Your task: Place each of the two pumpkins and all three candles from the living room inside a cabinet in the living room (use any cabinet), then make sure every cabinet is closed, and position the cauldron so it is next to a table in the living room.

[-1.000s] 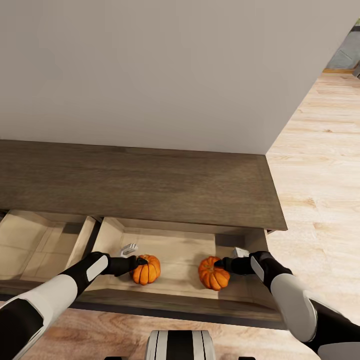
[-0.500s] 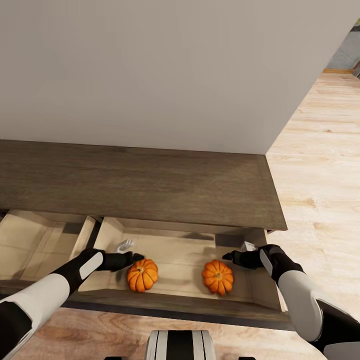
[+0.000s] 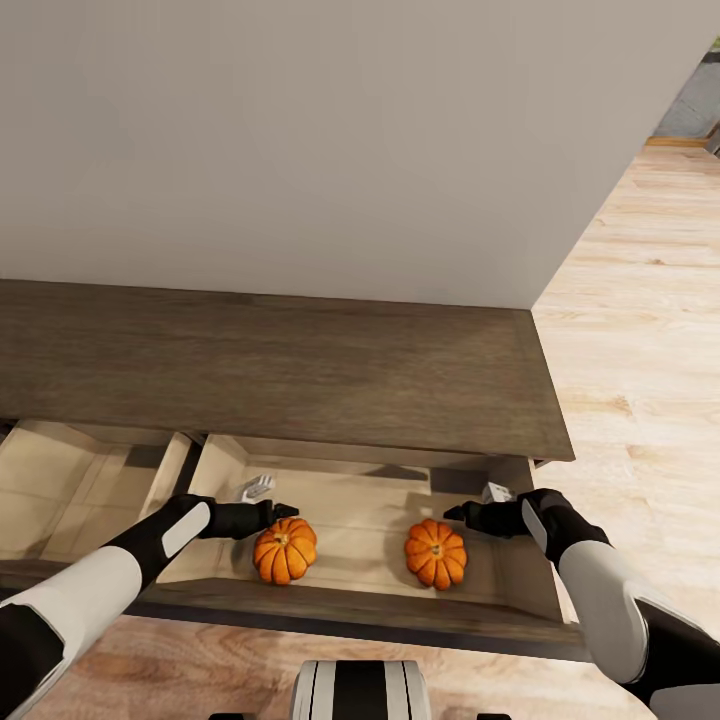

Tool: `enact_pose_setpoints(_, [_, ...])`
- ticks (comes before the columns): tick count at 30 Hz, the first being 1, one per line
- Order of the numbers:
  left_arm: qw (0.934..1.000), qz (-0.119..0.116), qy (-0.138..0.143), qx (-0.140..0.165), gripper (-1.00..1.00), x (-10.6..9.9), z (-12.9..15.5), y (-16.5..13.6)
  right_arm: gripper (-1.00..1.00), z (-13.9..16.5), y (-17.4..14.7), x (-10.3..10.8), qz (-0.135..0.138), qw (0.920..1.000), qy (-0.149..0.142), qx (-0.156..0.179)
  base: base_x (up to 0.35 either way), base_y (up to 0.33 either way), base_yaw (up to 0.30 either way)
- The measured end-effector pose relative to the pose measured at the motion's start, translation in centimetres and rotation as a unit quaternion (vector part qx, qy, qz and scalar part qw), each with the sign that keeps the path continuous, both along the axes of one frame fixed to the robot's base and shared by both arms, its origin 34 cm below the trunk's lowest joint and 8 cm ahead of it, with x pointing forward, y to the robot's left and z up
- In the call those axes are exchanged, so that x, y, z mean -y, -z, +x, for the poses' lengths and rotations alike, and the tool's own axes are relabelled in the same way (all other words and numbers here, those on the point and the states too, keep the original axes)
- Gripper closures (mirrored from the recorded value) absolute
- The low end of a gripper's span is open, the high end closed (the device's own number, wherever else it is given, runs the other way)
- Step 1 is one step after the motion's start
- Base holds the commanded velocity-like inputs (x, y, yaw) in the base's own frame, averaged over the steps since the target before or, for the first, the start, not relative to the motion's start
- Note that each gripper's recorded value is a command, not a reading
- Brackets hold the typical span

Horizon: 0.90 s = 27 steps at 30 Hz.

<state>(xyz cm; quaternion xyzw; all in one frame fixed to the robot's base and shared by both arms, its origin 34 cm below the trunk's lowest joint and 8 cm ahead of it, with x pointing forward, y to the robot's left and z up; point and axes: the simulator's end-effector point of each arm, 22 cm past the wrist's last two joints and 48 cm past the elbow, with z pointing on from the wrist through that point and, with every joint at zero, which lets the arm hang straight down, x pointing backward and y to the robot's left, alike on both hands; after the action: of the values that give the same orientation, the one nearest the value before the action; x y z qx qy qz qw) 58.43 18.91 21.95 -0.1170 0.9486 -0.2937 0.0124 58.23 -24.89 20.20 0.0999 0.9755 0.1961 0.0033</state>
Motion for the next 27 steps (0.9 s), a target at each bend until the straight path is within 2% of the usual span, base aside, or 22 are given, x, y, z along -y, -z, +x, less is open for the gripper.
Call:
enact_pose_setpoints(4, [1.0000,-0.007,-0.003,-0.001,-1.00,0.6,0.1,-0.4,-1.00,-0.2,-0.2,-0.6,0.005,1.0000,0.000,-0.003,0.000,0.000,0.000])
enact_pose_setpoints(9, [0.9992,-0.036,0.010,0.013,-1.00,4.3,1.2,-2.7,-1.00,0.0,-1.2,-0.9,0.009,1.0000,-0.001,-0.003,0.000,0.000,0.000])
enact_pose_setpoints(17, [0.9985,-0.051,0.017,0.010,-1.00,6.9,1.1,-4.6,-1.00,0.3,-3.4,-2.0,0.035,0.9994,-0.002,-0.001,0.000,0.000,0.000])
enact_pose_setpoints(27, [0.9986,-0.050,0.017,0.008,-1.00,6.9,1.4,-6.7,-1.00,-0.4,-5.4,-3.0,0.054,0.9985,-0.002,-0.014,-0.009,0.005,0.000])
